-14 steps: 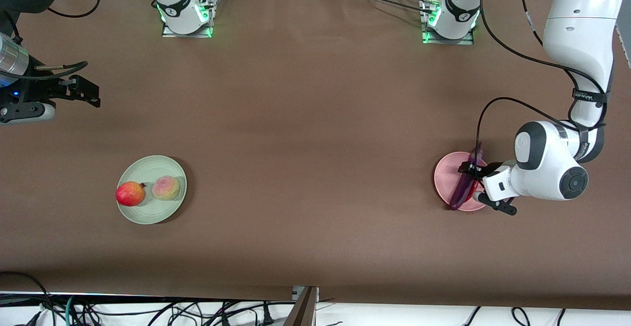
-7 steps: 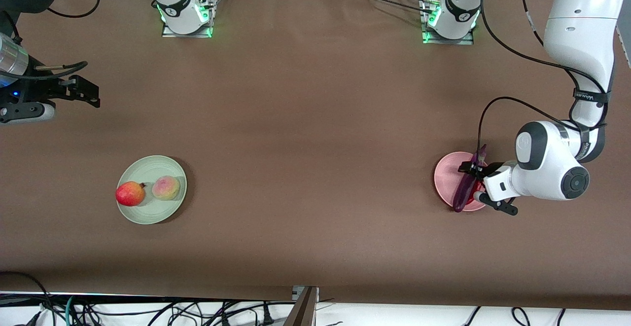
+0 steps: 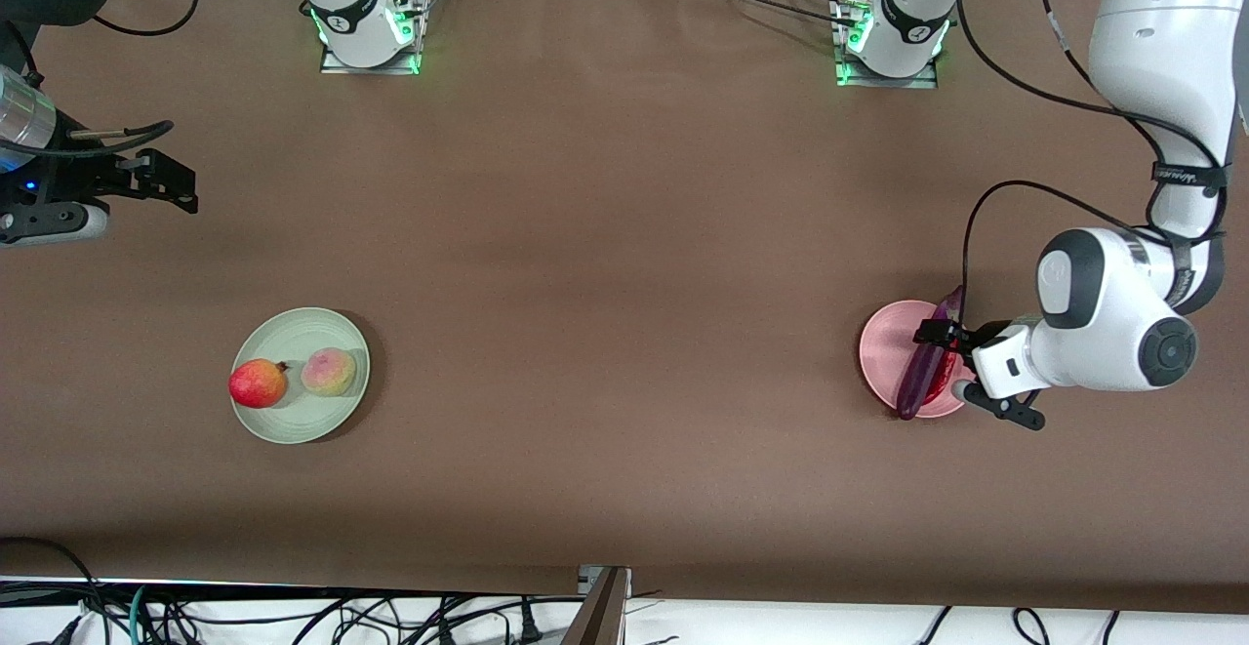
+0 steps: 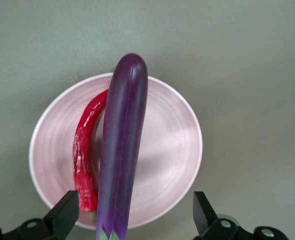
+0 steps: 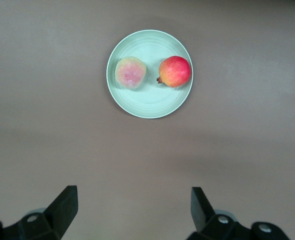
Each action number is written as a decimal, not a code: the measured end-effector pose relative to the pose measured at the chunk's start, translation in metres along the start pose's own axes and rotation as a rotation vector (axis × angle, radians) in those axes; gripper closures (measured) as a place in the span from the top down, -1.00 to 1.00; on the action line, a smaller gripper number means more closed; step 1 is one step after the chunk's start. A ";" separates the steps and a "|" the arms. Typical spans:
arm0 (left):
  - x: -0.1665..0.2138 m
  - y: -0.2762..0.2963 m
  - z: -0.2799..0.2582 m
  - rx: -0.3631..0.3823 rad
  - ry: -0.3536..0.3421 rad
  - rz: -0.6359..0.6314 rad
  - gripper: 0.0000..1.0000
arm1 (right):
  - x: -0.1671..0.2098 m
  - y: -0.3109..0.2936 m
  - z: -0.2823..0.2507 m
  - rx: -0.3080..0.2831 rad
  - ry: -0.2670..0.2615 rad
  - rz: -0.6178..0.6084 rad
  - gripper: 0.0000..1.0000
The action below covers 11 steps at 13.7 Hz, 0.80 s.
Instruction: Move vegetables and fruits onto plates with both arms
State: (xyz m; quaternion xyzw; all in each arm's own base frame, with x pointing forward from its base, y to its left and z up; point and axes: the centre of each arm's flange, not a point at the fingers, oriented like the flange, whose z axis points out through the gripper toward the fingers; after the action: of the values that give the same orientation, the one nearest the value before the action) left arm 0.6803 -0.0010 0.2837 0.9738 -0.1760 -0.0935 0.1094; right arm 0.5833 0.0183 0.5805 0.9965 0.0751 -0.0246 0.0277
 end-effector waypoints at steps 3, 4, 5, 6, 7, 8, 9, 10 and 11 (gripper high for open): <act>-0.017 0.020 -0.066 0.019 0.023 -0.002 1.00 | 0.000 -0.001 0.000 0.000 0.000 -0.002 1.00; -0.026 0.028 -0.092 0.026 0.032 -0.003 1.00 | 0.001 -0.001 0.000 0.000 0.000 -0.002 1.00; -0.038 0.036 -0.117 0.033 0.036 -0.006 1.00 | 0.001 -0.001 0.000 0.000 0.000 -0.002 1.00; -0.051 0.043 -0.142 0.047 0.038 -0.010 1.00 | 0.001 -0.001 0.000 0.000 0.000 -0.002 1.00; -0.064 0.051 -0.167 0.073 0.043 -0.021 1.00 | 0.001 -0.001 0.000 0.000 0.000 -0.003 1.00; -0.077 0.062 -0.191 0.097 0.055 -0.044 1.00 | 0.001 -0.002 0.001 0.000 -0.001 -0.003 1.00; -0.091 0.076 -0.213 0.110 0.067 -0.073 1.00 | 0.001 -0.002 0.001 0.000 -0.001 -0.003 1.00; -0.103 0.090 -0.232 0.118 0.075 -0.100 1.00 | 0.001 -0.002 0.001 0.000 -0.001 -0.003 1.00; -0.114 0.103 -0.248 0.125 0.084 -0.121 1.00 | 0.001 -0.002 0.001 0.000 -0.001 -0.003 1.00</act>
State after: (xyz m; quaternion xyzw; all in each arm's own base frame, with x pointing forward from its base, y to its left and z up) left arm 0.5965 -0.0089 0.5630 0.9906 -0.1177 -0.0479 0.0498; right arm 0.5843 0.0201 0.5797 0.9964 0.0766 -0.0249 0.0276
